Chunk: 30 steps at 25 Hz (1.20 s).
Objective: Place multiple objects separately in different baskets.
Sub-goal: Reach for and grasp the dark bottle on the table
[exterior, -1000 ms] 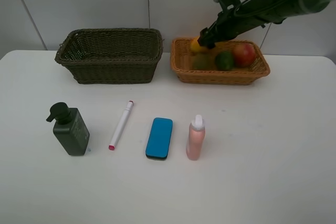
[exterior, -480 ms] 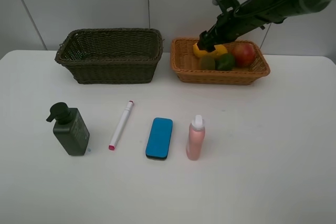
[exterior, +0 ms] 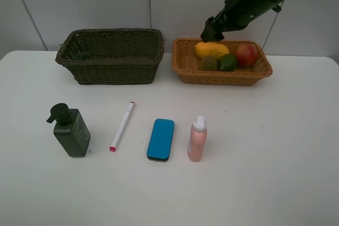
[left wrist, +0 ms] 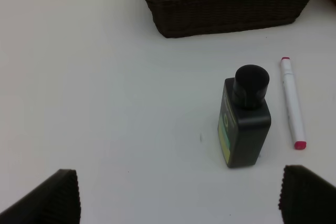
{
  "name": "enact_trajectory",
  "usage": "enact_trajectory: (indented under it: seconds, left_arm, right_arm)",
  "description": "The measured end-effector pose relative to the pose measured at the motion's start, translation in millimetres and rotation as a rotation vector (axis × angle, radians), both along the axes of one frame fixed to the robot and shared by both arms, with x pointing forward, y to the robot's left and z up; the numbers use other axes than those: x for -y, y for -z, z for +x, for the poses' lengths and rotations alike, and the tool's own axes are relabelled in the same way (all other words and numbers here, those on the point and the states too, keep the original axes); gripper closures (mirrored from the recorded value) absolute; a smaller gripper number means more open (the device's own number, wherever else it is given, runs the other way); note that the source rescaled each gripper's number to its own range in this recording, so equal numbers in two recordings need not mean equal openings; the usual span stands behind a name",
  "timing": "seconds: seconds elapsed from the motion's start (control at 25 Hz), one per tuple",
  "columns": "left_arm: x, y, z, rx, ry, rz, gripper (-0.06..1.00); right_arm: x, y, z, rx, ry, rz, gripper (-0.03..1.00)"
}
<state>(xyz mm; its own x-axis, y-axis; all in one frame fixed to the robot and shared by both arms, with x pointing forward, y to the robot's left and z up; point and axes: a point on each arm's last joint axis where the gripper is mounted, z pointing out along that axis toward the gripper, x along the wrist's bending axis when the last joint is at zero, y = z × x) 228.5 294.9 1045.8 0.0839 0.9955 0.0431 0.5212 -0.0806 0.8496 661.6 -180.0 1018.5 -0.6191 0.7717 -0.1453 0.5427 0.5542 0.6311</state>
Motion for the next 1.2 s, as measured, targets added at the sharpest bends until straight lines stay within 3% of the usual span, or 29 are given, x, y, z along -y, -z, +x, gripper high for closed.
enact_trajectory:
  seconds: [0.28,0.8,1.04,1.2]
  left_arm:
    - [0,0,0,0.0,0.0,0.0,-0.06]
    - [0,0,0,0.0,0.0,0.0,-0.06]
    - [0,0,0,0.0,0.0,0.0,-0.06]
    - [0,0,0,0.0,0.0,0.0,-0.06]
  right_arm:
    - [3,-42,-33,-0.071,-0.061,0.0,-0.03]
    - [12,-82,-87,-0.272,-0.154,-0.043,-0.03]
    - [20,-111,-121,-0.255,-0.144,-0.031,-0.03]
    - [30,-112,-160,-0.246,-0.137,-0.028,-0.03]
